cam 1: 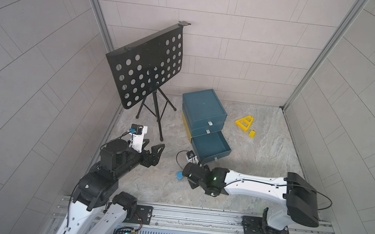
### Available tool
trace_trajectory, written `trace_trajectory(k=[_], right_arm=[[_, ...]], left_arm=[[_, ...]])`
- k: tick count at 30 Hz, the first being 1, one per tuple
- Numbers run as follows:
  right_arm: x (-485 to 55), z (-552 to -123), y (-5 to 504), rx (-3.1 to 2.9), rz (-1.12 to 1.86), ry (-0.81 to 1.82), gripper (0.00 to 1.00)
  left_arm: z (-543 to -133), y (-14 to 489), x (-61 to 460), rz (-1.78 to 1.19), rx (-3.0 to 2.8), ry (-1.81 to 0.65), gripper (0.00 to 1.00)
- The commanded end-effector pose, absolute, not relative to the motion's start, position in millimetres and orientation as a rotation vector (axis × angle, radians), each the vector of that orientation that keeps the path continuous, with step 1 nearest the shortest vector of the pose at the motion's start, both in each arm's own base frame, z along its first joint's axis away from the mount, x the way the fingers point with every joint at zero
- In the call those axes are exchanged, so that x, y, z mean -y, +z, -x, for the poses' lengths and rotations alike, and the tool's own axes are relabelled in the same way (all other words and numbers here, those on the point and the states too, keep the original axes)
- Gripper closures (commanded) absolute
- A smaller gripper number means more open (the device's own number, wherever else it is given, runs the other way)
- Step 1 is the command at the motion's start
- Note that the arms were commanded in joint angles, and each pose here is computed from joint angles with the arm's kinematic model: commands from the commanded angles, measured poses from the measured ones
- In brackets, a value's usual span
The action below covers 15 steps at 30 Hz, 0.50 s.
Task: Put the paint cans in the drawer according to color
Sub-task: Pick up the paint can at the center of the board, then place the paint can in the drawer.
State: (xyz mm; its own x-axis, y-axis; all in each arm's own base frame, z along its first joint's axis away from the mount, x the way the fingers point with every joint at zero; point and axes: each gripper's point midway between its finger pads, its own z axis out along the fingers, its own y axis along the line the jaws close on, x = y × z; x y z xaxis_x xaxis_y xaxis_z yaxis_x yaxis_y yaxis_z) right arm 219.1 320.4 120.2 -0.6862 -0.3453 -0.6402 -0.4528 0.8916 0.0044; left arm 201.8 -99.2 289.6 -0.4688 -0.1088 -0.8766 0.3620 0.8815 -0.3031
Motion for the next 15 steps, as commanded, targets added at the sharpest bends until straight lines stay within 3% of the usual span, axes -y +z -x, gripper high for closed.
trace_trajectory(k=[1,8,15], right_arm=[[-274.0,-250.7,137.9,-2.372,0.470,0.130,0.74],[-220.1,-325.4,142.2,-2.388,0.248,0.065,0.75],[-215.1,-368.9,120.5,-2.385,0.127,0.055,0.75]], left_arm=[[-201.4,297.4,99.5,-0.187,-1.963,-0.567,0.15],[-202.1,296.8,100.0,-0.186,-1.965,-0.571,0.15],[-201.5,297.1,99.7,-0.185,-1.963,-0.570,0.15]])
